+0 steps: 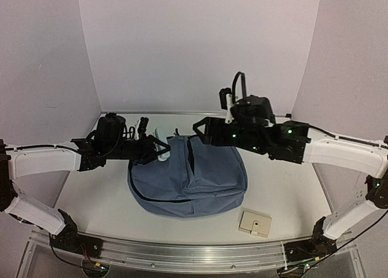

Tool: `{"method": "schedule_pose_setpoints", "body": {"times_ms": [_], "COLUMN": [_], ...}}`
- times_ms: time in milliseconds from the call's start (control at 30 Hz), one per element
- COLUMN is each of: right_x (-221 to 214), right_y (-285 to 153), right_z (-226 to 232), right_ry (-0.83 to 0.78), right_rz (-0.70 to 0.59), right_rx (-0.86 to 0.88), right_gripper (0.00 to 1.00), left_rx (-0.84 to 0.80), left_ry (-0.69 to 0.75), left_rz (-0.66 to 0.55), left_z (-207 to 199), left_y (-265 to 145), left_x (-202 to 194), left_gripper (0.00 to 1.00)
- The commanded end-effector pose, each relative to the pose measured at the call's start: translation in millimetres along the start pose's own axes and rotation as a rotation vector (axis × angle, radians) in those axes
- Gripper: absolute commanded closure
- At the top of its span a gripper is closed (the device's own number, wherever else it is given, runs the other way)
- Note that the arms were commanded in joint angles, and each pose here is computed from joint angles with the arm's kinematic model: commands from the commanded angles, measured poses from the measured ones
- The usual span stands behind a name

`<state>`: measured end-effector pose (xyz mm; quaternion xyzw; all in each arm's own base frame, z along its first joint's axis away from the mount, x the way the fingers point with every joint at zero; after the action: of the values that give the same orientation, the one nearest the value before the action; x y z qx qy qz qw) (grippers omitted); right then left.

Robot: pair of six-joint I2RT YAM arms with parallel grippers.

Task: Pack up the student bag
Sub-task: Place the stationery in the student bag.

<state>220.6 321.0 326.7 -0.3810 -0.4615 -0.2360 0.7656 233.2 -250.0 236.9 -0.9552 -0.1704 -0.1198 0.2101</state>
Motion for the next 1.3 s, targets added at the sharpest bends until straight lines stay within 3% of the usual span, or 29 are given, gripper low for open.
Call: {"method": "schedule_pose_setpoints", "body": {"times_ms": [0, 133, 467, 667, 867, 1133, 1267], "right_x": [-25.4, -37.5, -64.8, -72.2, -58.2, -44.3, -39.7], "right_y": [33.3, 55.3, 91.2, 100.2, 92.1, 78.0, 71.2], "right_z": [-1.4, -0.4, 2.1, -2.8, -4.2, -3.3, -4.2], "right_ry": [-0.112, -0.142, -0.189, -0.208, -0.18, -0.149, -0.123], "right_rz": [0.131, 0.186, 0.292, 0.309, 0.26, 0.218, 0.194], "right_rx": [-0.177, -0.239, -0.272, -0.336, -0.374, -0.36, -0.355], "right_gripper": [0.33, 0.46, 0.57, 0.71, 0.99, 1.0, 1.0], "left_rx": [0.081, 0.089, 0.078, 0.067, -0.009, -0.165, -0.103], "left_ry": [-0.015, -0.023, -0.01, 0.026, 0.078, 0.166, 0.115], "left_rz": [-0.048, -0.042, -0.011, 0.055, 0.204, 0.443, 0.498], "left_z": [8.2, 12.2, 12.6, 8.8, -7.9, -45.9, -31.4], "left_y": [-14.2, -15.9, -16.5, -11.3, 6.3, 39.4, 56.8], "left_x": [0.5, -2.5, -6.2, -7.8, -9.9, -26.1, -27.5], "left_gripper": [1.0, 1.0, 1.0, 1.0, 1.0, 1.0, 1.0]}}
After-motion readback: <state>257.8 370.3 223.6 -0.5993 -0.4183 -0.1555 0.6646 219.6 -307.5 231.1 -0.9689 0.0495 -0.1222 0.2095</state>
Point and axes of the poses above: each gripper's point midway between its finger pads, its own y axis out along the fingers, its own z axis along the line the jaws close on, x = y × z, the point moved 8 cm from there along -y, back along the fingers, and after that the axes turned 8 degrees about -y, right-handed, at the moved point
